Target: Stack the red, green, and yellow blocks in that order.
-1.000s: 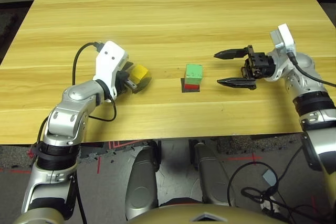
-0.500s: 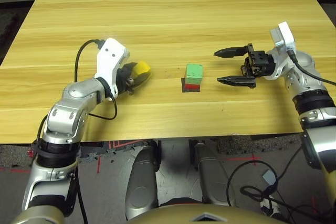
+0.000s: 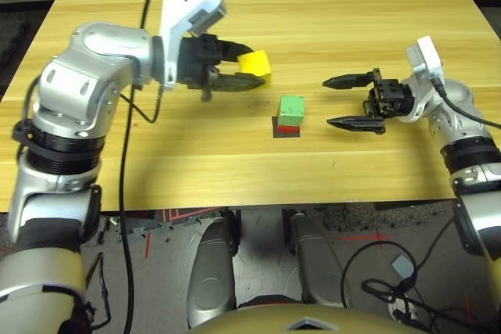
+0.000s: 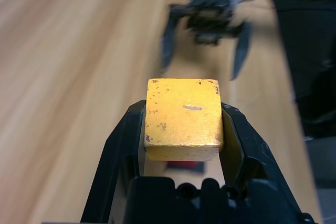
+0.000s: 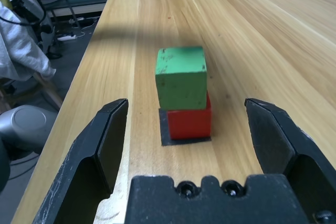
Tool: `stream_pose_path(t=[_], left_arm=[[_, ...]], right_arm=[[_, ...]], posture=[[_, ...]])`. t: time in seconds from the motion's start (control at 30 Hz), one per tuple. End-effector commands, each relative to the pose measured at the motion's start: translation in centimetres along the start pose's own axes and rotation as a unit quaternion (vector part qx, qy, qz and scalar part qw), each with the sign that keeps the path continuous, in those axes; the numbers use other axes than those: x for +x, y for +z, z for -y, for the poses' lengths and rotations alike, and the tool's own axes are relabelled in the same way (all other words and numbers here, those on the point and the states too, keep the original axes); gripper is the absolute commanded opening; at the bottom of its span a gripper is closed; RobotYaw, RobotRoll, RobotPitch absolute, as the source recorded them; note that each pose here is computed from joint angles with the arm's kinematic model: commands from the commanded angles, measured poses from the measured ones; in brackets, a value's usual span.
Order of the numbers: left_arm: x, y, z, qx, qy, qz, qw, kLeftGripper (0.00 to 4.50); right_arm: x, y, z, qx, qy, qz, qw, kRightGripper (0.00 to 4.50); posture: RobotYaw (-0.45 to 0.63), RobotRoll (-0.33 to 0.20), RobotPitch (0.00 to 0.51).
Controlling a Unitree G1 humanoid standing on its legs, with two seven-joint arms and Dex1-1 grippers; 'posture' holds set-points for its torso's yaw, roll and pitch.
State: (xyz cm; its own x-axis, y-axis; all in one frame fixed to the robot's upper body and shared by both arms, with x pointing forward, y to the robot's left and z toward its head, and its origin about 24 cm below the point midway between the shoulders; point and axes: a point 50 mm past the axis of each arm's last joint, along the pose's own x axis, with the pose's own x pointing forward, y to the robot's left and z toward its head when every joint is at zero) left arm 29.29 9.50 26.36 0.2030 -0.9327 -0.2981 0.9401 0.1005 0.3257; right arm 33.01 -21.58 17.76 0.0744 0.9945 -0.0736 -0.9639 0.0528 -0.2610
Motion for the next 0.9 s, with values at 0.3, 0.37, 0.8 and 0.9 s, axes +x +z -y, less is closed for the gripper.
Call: stream_pose_path(t=[0.3, 0.37, 0.8, 0.9], left_arm=[[2.4, -1.0, -0.4, 0.031, -0.031, -0.010, 0.999, 2.07], [2.4, -1.1, -0.5, 0.031, -0.030, -0.015, 0.999, 2.07], [2.5, -1.6, -0.5, 0.031, -0.036, -0.022, 0.999, 2.07], [2.6, -1.6, -0.6, 0.029, -0.035, -0.021, 0.999, 2.07]], right_arm=[[-0.9, 0.1, -0.7, -0.001, -0.007, 0.002, 1.000, 4.50], [-0.9, 0.1, -0.8, 0.000, -0.007, 0.001, 1.000, 4.50], [-0.8, 0.2, -0.8, 0.000, -0.009, 0.005, 1.000, 4.50], [-0.8, 0.2, -0.8, 0.001, -0.009, 0.006, 1.000, 4.50]], posture=[[0.06, 0.005, 0.257], [0.05, 0.005, 0.257], [0.05, 0.004, 0.268], [0.05, 0.002, 0.269]])
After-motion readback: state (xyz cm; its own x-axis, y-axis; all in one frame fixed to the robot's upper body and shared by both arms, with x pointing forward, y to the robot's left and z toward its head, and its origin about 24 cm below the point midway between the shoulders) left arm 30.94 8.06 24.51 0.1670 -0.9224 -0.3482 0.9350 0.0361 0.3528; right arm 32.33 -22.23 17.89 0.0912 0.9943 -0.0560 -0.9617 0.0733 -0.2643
